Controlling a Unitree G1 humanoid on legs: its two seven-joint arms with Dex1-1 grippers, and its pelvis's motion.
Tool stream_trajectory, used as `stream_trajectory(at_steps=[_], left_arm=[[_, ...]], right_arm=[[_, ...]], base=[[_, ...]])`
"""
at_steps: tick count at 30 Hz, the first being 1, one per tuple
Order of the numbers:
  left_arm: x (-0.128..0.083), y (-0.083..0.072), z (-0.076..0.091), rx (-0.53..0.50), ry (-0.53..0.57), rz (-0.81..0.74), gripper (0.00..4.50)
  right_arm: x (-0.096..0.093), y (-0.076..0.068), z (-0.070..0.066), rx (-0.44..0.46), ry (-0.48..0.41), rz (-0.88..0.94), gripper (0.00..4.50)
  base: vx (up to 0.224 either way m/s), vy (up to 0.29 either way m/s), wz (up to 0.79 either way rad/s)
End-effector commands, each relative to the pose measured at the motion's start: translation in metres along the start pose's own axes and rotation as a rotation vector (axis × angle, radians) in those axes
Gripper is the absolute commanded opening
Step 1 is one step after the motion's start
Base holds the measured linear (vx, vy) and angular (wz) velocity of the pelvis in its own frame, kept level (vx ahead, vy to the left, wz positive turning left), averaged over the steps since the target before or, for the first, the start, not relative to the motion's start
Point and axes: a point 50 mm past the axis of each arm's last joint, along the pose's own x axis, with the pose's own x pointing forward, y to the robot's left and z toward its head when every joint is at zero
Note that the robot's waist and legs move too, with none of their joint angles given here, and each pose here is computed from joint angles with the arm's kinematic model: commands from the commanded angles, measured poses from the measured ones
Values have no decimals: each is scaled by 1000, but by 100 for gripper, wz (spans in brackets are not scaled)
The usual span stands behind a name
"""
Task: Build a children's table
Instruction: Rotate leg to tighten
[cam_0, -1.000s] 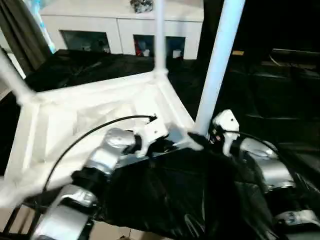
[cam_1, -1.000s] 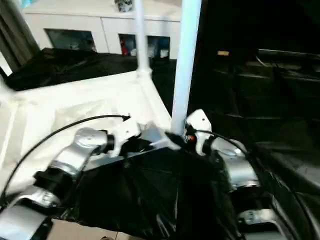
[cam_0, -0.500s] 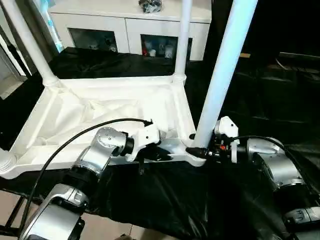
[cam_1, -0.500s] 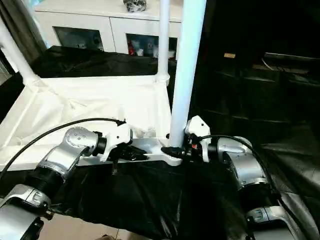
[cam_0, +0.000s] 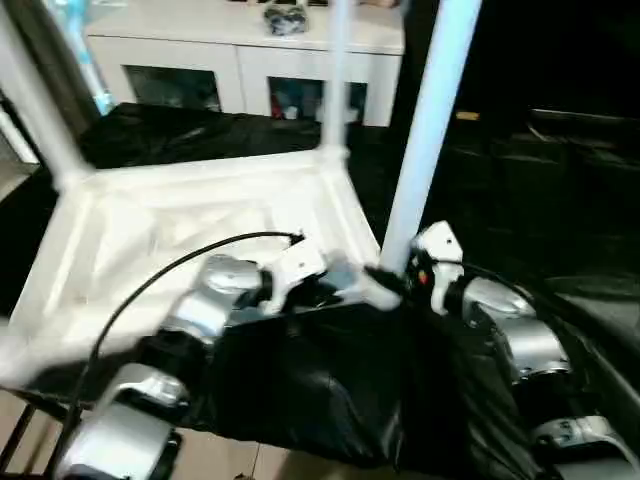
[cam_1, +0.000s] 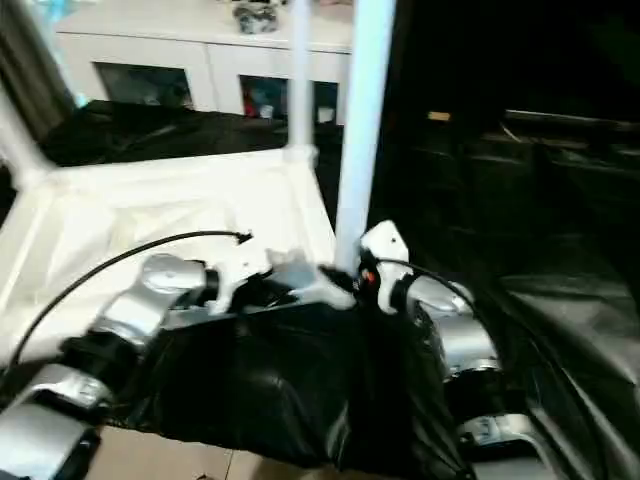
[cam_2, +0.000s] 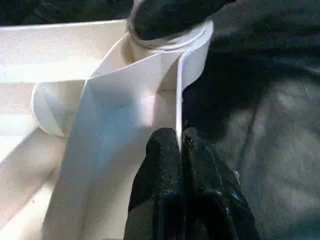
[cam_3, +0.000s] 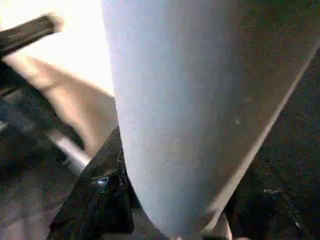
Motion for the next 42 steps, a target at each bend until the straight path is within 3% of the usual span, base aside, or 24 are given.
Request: stream_trajectory(at_steps=[1, 3, 7, 10, 11, 17, 22, 24, 25, 32, 34, 42], left_arm=[[19, -6, 15, 1, -27, 25, 0], [26, -8, 19, -7, -33, 44, 0], [52, -23, 40, -39, -90, 87, 0], [57, -27, 43, -17, -94, 81, 0], [57, -28, 44, -12, -91, 84, 0], [40, -19, 32, 16, -65, 57, 0], [18, -13, 17, 45, -53, -30, 0], [16, -13, 16, 50, -52, -40, 0], [6, -8, 10, 39, -40, -60, 0], [-9, -1, 5, 27, -24, -103, 0], [-11, 0, 5, 30, -21, -115, 0], [-24, 7, -1, 35, 3, -164, 0]], right_arm=[[10, 10, -25, 102, 117, -100, 197], [15, 14, -25, 125, 108, -138, 196], [36, 37, -15, 170, 62, -172, 196], [41, 43, -9, 151, 31, -143, 196], [42, 44, -6, 147, 11, -133, 231], [26, 29, 0, 135, -46, -63, 302], [7, 7, -5, -3, 37, -6, 322], [5, 5, -6, -17, 46, 0, 322], [-4, 1, -6, -48, 63, 93, 322], [-19, 1, -7, -99, 107, 271, 322], [-21, 2, -8, -96, 116, 305, 290], [-30, 9, -10, -90, 150, 485, 261]], base=[[0, 0, 0], [0, 0, 0], [0, 0, 0], [0, 0, 0], [0, 0, 0], [0, 0, 0], [0, 0, 0], [0, 0, 0], [0, 0, 0], [0, 0, 0], [0, 0, 0], [0, 0, 0]])
